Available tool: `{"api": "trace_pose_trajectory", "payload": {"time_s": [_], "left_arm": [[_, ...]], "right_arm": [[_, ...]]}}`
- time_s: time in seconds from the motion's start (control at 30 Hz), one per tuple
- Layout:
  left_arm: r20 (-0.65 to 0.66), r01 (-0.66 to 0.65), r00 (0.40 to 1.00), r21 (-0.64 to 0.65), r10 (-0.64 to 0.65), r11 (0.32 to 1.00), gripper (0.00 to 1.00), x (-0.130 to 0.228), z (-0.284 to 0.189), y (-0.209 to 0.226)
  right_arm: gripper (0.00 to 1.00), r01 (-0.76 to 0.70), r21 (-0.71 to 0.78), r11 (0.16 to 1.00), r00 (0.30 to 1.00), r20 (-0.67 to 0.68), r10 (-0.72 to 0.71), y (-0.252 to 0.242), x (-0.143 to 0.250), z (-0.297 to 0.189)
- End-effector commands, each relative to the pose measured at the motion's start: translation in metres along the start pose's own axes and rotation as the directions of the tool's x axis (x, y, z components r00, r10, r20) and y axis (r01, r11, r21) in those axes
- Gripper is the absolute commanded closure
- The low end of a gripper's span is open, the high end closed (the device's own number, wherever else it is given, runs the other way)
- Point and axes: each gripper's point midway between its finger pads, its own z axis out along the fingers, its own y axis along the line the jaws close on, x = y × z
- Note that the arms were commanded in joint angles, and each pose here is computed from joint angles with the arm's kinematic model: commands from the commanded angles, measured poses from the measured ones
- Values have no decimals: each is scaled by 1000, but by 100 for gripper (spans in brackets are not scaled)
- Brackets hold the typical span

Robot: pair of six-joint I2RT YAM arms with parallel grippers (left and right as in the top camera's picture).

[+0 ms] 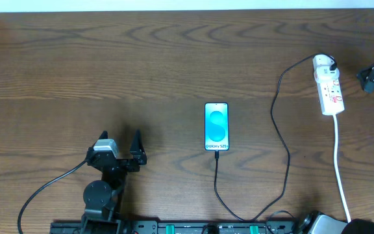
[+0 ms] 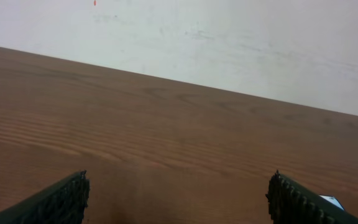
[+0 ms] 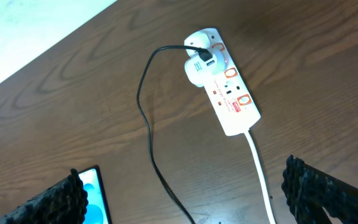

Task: Plug charger to phone and switch on socket

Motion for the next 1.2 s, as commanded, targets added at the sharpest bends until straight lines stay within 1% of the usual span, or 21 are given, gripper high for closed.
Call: {"api": "trace_pose_trajectory", "payload": {"time_s": [0.0,0.2,0.33,0.5,0.67,0.8,0.9,1.17], "left_arm": [[-50,-10,999,-27,9,1000,9,16,0,7],[-50,-10,999,-27,9,1000,9,16,0,7],[-50,-10,999,-27,9,1000,9,16,0,7],[-50,-10,999,-27,9,1000,9,16,0,7],[-50,-10,999,-27,9,1000,9,16,0,7],[-50,-10,999,-27,9,1000,9,16,0,7],[-50,-10,999,-27,9,1000,9,16,0,7],[-50,-10,999,-27,9,1000,9,16,0,7]], "right_arm": [[1,2,3,1000,1000,16,-2,2,-3,-5],[1,13,39,999,999,42,-15,0,-4,-14],[1,42,77,996,996,74,-47,2,-6,-20],[1,111,90,990,983,136,-122,17,-5,-22],[1,201,51,978,954,218,-208,39,3,-12],[1,259,24,966,926,280,-255,49,20,2],[1,287,11,958,909,312,-276,49,40,15],[1,323,5,946,871,390,-299,33,97,45]]}}
